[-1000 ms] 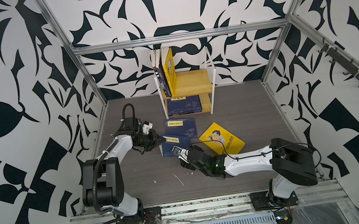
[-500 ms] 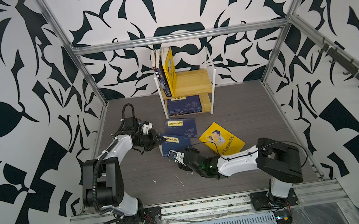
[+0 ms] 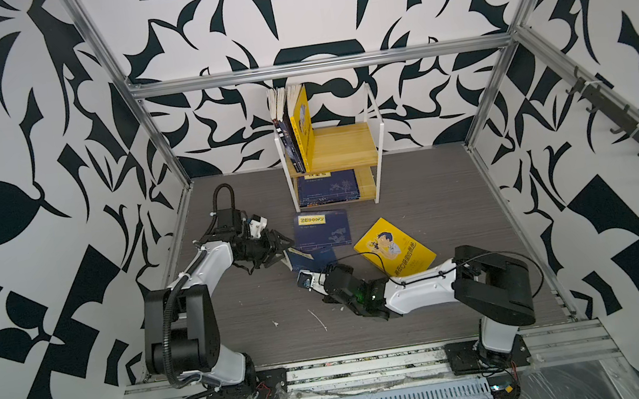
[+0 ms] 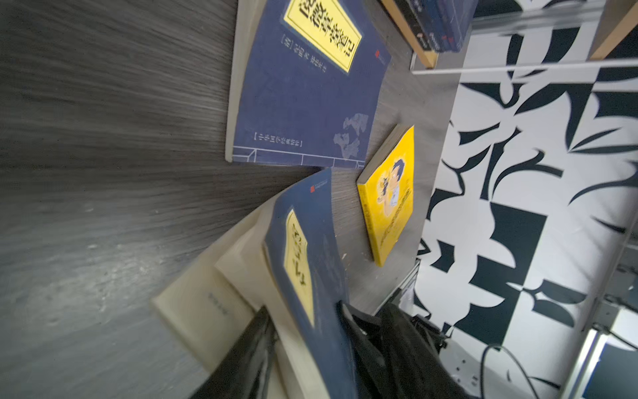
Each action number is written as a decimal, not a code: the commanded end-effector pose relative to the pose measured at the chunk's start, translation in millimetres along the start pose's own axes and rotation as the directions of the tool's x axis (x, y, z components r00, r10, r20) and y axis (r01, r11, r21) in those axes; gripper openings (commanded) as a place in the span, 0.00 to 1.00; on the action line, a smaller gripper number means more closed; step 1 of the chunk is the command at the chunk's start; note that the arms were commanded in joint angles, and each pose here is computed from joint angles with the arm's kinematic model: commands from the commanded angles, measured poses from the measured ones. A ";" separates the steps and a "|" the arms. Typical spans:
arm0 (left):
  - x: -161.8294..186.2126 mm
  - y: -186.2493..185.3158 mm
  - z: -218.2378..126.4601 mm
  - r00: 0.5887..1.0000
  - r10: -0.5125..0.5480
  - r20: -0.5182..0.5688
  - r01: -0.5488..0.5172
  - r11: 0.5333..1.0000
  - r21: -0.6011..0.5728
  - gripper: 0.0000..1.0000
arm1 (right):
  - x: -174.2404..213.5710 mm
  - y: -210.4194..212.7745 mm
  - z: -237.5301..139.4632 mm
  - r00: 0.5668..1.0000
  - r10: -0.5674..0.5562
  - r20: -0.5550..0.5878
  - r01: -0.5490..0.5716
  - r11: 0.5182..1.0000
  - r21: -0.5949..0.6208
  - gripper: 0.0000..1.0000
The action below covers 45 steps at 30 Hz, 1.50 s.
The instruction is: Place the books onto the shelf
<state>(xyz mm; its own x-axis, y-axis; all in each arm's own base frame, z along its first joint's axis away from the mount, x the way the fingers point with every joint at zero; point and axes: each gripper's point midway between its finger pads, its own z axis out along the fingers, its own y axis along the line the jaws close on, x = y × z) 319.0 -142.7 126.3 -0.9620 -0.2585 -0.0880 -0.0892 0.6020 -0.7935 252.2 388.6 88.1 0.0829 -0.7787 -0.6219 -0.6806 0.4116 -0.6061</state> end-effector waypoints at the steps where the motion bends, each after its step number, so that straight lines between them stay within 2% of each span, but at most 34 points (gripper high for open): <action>1: -15.4 -6.0 -20.2 0.995 0.049 0.082 -0.049 0.999 -0.001 0.63 | -23.1 -24.5 -19.1 0.999 -0.018 0.051 0.016 0.999 0.043 0.00; 9: -40.2 12.9 -59.1 0.972 0.091 0.218 -0.077 0.995 -0.071 0.78 | -31.5 -60.6 -44.1 0.993 -0.119 0.022 0.117 0.989 0.087 0.00; 15: -46.5 27.2 -79.5 0.954 0.120 0.273 -0.090 0.989 -0.121 0.93 | -35.1 -105.5 -61.4 0.988 -0.156 -0.001 0.154 0.976 0.153 0.00; 19: -51.0 33.7 -91.8 0.941 0.134 0.310 -0.093 0.985 -0.142 1.00 | -28.5 -134.5 -61.1 0.985 -0.166 -0.048 0.173 0.963 0.209 0.00; 27: -56.3 40.5 -109.6 0.923 0.149 0.353 -0.092 0.981 -0.173 1.00 | -21.3 -185.7 -46.0 0.973 -0.193 -0.130 0.224 0.927 0.301 0.00; 38: -57.5 34.3 -119.8 0.915 0.147 0.376 -0.093 0.983 -0.159 1.00 | -11.9 -241.1 -8.5 0.962 -0.207 -0.178 0.264 0.874 0.408 0.00; 45: -55.4 31.8 -122.8 0.913 0.148 0.380 -0.097 0.984 -0.151 1.00 | -22.8 -270.3 6.1 0.949 -0.244 -0.200 0.312 0.819 0.482 0.00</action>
<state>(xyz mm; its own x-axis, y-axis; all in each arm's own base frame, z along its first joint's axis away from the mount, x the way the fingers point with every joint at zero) 340.6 -14.3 166.2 -0.7979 -0.4464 -0.4051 -0.0660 0.7327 -0.6774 424.9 290.7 192.6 0.0571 -0.9653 -0.2547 -0.3497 0.2196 -0.9108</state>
